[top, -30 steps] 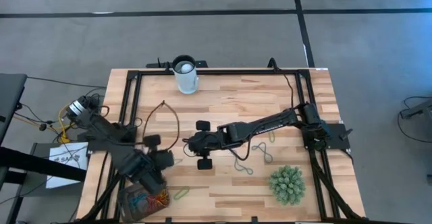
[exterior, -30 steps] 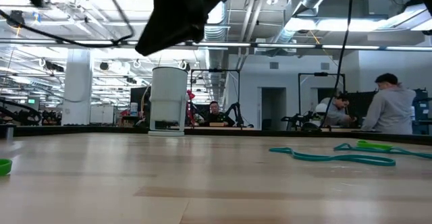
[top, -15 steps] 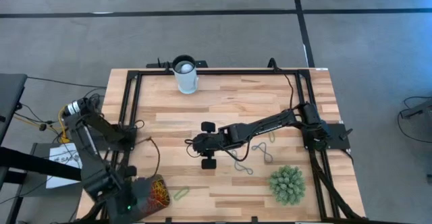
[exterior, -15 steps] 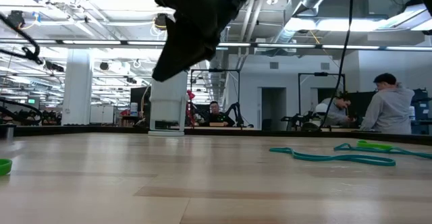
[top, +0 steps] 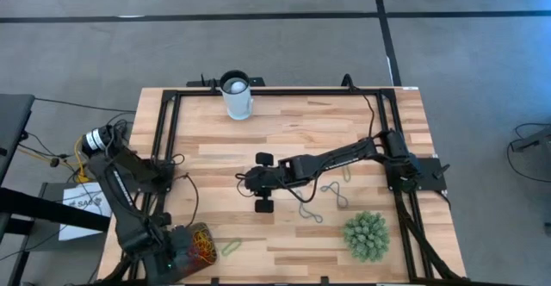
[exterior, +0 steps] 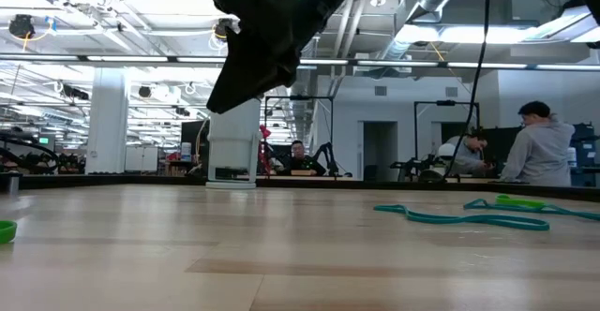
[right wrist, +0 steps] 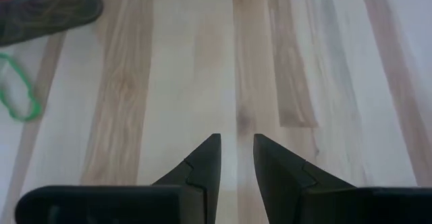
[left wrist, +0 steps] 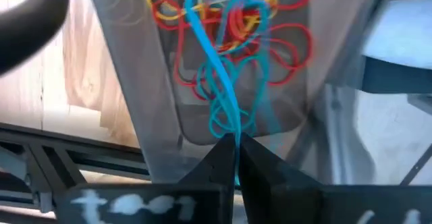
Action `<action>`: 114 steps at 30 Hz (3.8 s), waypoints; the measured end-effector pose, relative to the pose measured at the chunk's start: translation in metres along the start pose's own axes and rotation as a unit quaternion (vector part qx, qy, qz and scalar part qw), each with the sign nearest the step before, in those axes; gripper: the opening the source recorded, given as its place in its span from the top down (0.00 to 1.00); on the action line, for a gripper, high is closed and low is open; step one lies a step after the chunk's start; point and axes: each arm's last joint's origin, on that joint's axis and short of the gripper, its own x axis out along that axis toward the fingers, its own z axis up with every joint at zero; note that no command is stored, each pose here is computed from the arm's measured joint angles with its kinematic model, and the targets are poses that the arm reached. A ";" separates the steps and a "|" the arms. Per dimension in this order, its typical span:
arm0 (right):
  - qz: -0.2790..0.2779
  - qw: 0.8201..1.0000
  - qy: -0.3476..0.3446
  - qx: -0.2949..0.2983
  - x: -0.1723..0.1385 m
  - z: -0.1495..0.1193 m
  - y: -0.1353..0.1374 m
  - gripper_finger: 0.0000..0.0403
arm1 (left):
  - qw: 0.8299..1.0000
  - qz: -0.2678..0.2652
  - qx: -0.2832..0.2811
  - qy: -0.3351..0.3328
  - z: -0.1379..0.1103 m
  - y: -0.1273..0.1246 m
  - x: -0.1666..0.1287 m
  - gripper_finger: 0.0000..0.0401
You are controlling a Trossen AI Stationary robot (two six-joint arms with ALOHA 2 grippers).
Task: Pick and place items into bin
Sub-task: Put the blue rubber band into the black bin
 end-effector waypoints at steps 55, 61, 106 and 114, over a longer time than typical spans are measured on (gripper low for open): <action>0.116 0.990 0.079 -0.004 -0.010 -0.016 0.039 0.79 | 0.957 0.080 0.137 -0.244 0.095 0.012 -0.063 0.81; 0.034 0.980 0.193 0.015 -0.053 -0.029 0.026 0.79 | 0.903 0.140 0.193 -0.357 0.120 0.012 -0.072 0.81; -0.046 0.942 0.202 0.265 -0.092 -0.203 0.007 0.79 | 0.815 0.013 0.302 -0.494 0.252 0.161 -0.006 0.82; -0.035 0.930 0.230 0.283 -0.089 -0.206 0.009 0.79 | 0.817 0.021 0.298 -0.494 0.253 0.162 -0.005 0.82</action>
